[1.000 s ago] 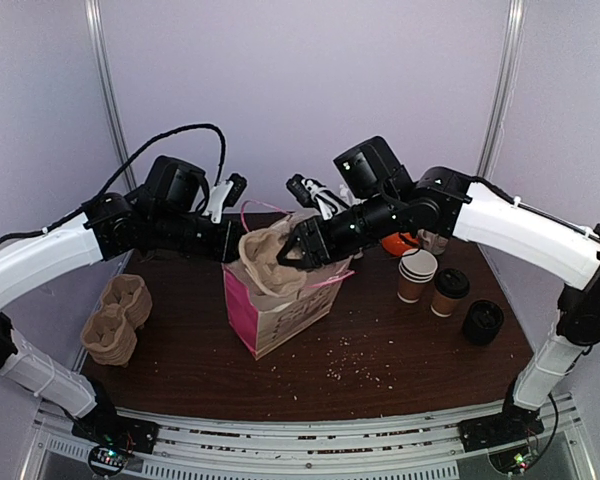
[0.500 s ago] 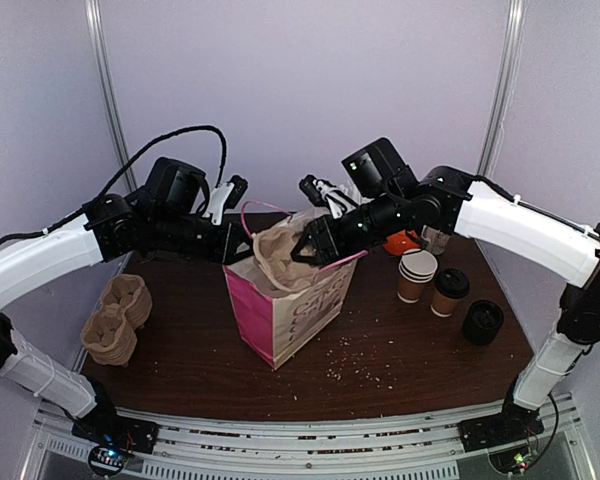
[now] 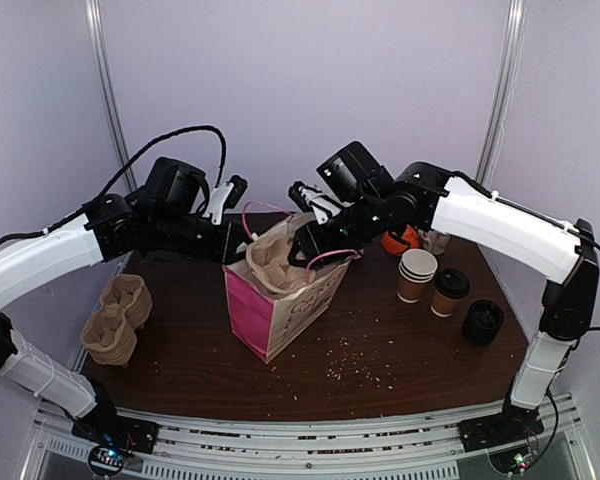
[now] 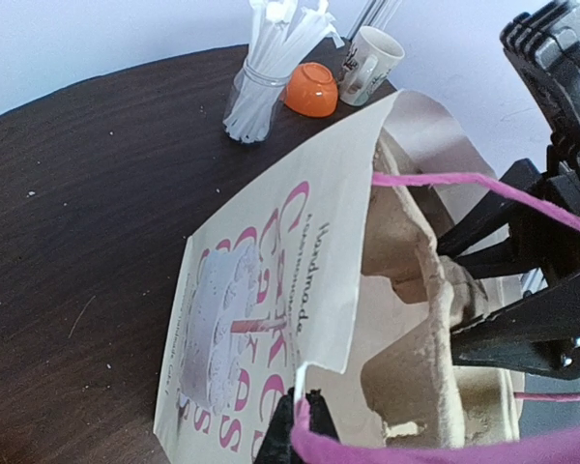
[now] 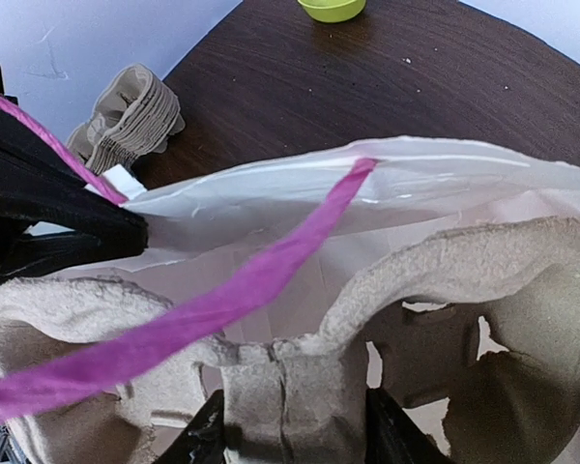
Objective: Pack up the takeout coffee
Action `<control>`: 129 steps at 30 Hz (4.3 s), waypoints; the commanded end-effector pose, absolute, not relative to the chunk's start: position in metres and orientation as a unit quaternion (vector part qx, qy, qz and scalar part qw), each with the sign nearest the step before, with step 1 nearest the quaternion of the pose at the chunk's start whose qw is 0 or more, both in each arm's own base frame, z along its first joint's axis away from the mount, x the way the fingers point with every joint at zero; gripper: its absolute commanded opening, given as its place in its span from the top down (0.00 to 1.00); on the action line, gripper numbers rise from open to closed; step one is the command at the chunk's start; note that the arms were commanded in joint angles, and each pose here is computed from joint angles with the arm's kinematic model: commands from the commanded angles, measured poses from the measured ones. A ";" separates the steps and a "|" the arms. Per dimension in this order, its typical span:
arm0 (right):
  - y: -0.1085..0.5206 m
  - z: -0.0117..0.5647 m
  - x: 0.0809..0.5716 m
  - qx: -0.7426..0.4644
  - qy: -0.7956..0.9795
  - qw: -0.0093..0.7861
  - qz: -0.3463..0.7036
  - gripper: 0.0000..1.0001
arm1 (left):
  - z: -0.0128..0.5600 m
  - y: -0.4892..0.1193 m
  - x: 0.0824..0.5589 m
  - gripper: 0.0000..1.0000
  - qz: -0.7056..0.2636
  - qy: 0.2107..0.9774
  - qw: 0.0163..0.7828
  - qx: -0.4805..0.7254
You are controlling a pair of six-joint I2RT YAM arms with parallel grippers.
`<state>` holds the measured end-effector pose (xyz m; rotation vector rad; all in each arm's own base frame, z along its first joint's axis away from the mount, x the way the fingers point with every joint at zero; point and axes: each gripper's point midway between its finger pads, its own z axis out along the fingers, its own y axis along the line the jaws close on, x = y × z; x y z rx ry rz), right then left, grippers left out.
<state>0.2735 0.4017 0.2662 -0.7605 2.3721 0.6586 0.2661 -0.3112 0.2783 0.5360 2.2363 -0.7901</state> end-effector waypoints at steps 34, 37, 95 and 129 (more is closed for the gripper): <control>0.385 0.228 0.299 -0.260 0.893 0.326 0.170 0.56 | 0.308 -0.352 0.290 0.77 -0.373 0.833 0.370 0.172; 0.382 0.231 0.300 -0.256 0.893 0.327 0.174 0.56 | 0.312 -0.352 0.288 0.69 -0.372 0.829 0.375 0.184; 0.386 0.245 0.299 -0.255 0.892 0.306 0.215 0.56 | 0.373 -0.382 0.273 1.00 -0.232 0.548 0.594 0.541; 0.368 0.270 0.281 -0.243 0.859 0.361 0.270 0.56 | 0.390 -0.365 0.317 1.00 -0.296 0.698 0.578 0.301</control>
